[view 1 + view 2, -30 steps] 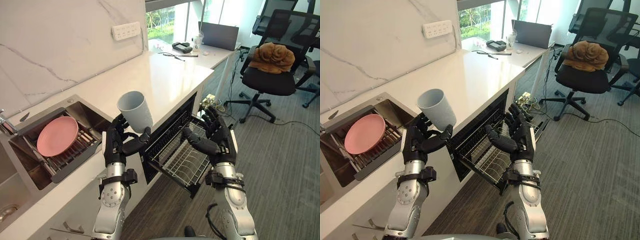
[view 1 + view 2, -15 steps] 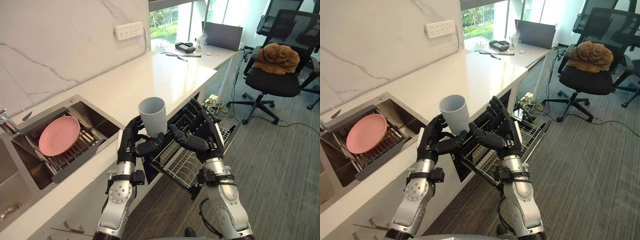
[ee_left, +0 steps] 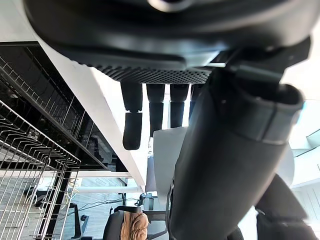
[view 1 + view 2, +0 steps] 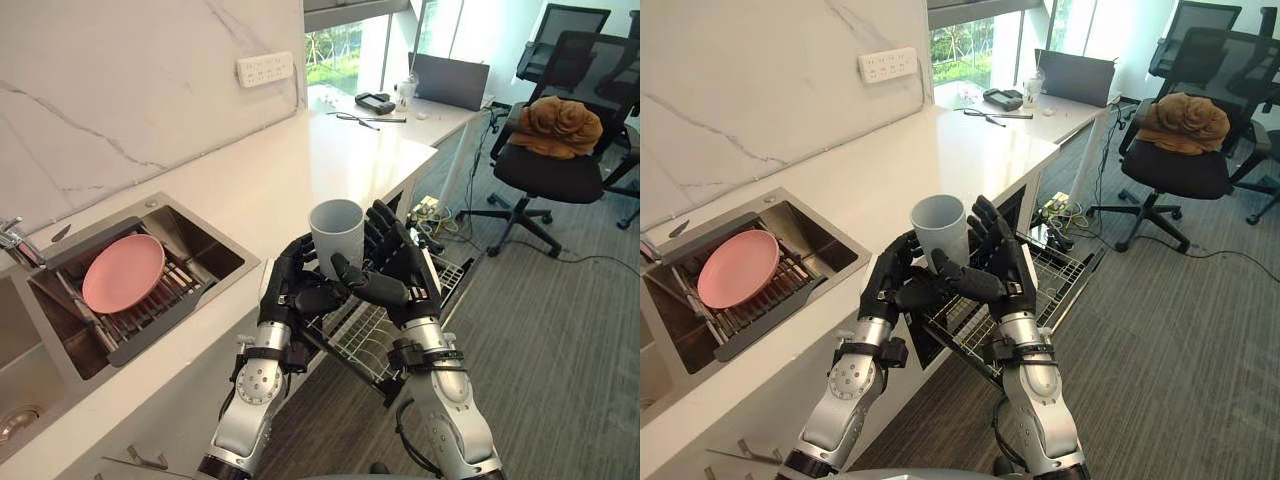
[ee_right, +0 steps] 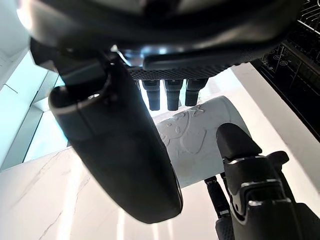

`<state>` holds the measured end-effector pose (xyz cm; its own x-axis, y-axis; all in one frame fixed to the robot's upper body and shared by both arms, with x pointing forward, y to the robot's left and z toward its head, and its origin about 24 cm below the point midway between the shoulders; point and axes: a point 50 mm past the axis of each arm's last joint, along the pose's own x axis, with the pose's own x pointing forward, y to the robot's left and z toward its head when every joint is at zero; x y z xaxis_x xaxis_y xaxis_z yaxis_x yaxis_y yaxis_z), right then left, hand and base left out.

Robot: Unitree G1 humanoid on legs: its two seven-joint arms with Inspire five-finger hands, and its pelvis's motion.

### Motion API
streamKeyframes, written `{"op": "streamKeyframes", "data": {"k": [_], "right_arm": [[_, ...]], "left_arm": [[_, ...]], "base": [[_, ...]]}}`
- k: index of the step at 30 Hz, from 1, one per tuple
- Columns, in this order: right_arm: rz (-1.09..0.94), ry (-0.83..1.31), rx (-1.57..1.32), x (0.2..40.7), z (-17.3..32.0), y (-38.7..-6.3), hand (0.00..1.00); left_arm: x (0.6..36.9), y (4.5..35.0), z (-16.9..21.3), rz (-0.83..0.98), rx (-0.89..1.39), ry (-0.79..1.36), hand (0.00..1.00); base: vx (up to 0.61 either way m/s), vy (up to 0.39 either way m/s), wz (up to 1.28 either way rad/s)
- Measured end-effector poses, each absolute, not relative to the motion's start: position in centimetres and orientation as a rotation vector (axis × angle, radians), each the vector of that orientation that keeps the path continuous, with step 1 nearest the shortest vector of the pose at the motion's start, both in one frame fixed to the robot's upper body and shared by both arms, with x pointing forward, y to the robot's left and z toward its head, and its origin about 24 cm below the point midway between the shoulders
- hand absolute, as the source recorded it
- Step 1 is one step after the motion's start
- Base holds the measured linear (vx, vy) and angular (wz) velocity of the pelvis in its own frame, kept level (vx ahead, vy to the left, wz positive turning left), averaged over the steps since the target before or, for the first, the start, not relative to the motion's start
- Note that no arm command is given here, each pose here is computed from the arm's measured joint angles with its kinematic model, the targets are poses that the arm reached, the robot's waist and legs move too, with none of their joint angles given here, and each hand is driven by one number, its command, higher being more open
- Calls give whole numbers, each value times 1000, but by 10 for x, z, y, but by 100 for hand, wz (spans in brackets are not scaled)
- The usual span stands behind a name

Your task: Walk over to the sink, pick up the cup, carry it to the dishwasher, place the cup inside the dishwasher, then close the dishwasher door

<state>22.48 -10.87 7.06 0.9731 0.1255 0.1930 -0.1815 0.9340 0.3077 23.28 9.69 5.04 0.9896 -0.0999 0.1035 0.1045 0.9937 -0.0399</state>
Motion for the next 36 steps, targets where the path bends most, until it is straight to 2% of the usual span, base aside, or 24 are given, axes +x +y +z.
{"op": "streamKeyframes", "data": {"k": [24, 25, 36], "right_arm": [[105, -205, 287, 225, 73, -116, 90], [104, -205, 287, 225, 73, -116, 30], [60, -216, 267, 226, 74, -127, 30]], "left_arm": [[233, 84, 56, -154, -60, -123, 30], [232, 84, 56, -155, -61, -123, 30], [231, 76, 57, -198, -109, -113, 30]], "base": [[-3, -1, 0], [0, 0, 0], [0, 0, 0]]}}
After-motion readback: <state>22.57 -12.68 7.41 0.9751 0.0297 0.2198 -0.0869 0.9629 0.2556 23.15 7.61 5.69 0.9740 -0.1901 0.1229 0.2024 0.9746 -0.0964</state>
